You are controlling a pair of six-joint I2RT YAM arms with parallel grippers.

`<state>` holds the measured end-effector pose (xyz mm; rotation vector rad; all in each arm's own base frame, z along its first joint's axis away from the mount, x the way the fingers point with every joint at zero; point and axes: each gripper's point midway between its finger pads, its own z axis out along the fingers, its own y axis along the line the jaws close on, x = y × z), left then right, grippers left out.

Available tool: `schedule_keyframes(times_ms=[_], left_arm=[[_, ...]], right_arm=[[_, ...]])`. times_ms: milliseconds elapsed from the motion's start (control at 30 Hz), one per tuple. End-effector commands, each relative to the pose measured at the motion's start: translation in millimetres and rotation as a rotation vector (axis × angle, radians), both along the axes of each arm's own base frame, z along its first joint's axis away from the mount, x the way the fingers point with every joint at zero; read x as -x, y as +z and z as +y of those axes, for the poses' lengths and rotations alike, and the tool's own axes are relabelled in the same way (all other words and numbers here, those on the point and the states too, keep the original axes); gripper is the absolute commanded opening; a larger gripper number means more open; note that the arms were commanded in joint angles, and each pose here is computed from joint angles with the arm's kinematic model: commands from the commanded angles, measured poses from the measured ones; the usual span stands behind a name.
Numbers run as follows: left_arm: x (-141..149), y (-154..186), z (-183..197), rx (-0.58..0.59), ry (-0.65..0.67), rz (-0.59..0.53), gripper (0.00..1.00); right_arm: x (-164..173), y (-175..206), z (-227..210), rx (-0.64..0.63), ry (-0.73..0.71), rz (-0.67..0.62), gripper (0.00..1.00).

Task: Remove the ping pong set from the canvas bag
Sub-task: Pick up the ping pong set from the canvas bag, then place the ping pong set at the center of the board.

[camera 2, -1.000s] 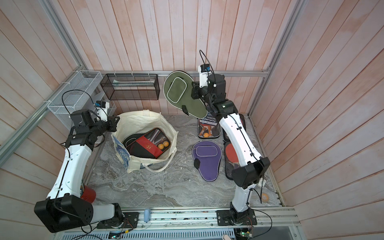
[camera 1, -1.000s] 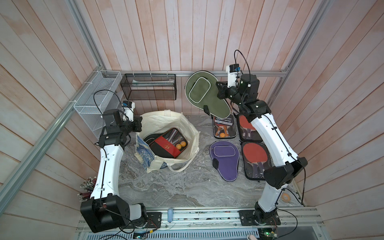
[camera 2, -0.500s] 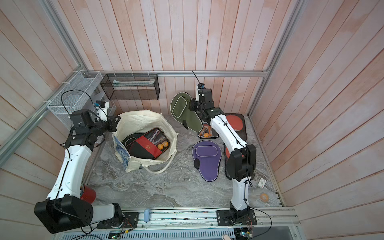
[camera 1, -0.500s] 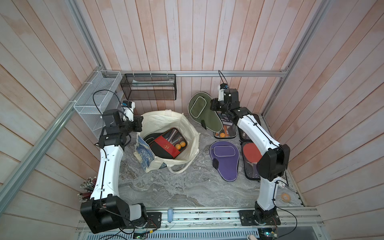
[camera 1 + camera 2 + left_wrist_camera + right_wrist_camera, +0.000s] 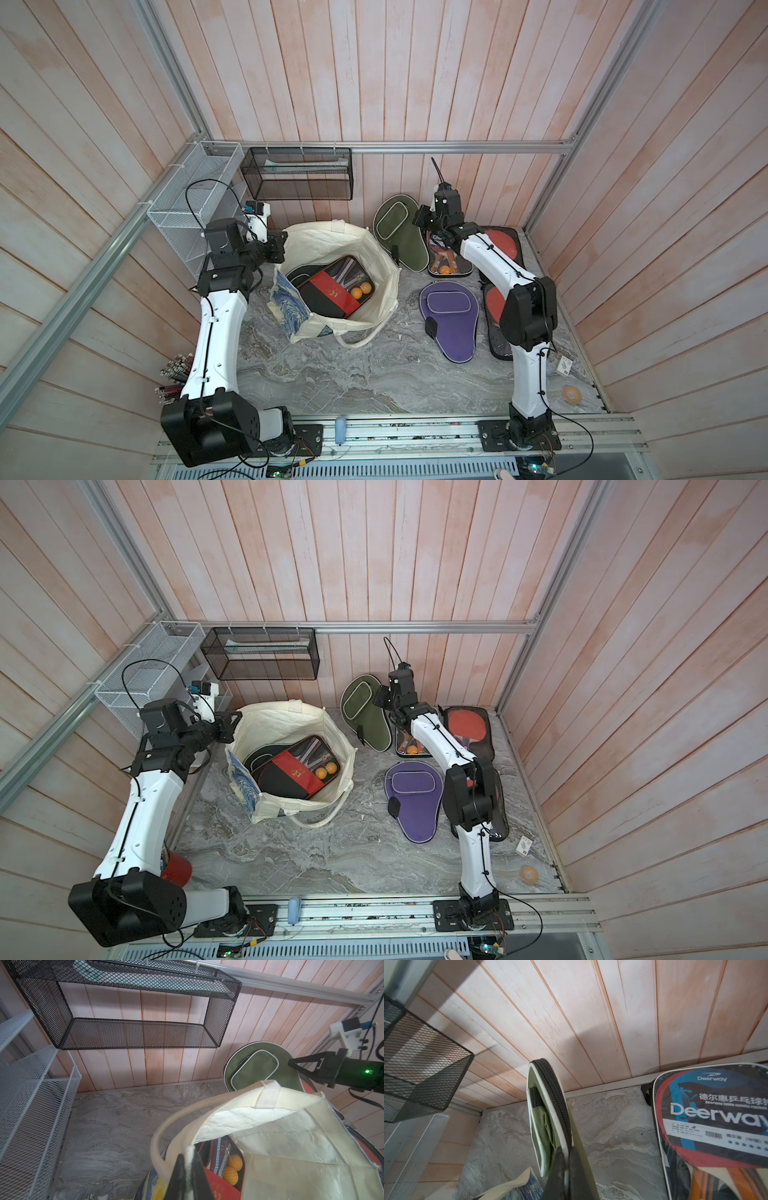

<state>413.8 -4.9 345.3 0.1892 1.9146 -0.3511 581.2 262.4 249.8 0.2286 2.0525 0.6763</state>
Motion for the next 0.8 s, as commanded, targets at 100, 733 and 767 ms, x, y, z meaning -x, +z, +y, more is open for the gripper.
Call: schedule_keyframes(times_ms=[100,733,767], left_arm=[[-0.4,37.3,-7.2,-0.008,-0.044,-0.148,0.0],[-1.1,30.5,-9.3,-0.006,-0.06,-0.137,0.0],[-1.3,29.7,-9.3,-0.005,-0.06,-0.135,0.0]], right_arm=[[-14.6,-26.5,8.0,-0.115,-0.112,0.053,0.0],[-26.8,-141.4,1.0,-0.087,-0.296,0.227,0.0],[-27.0,-146.8,-0.2,-0.079,-0.303,0.235,0.0]])
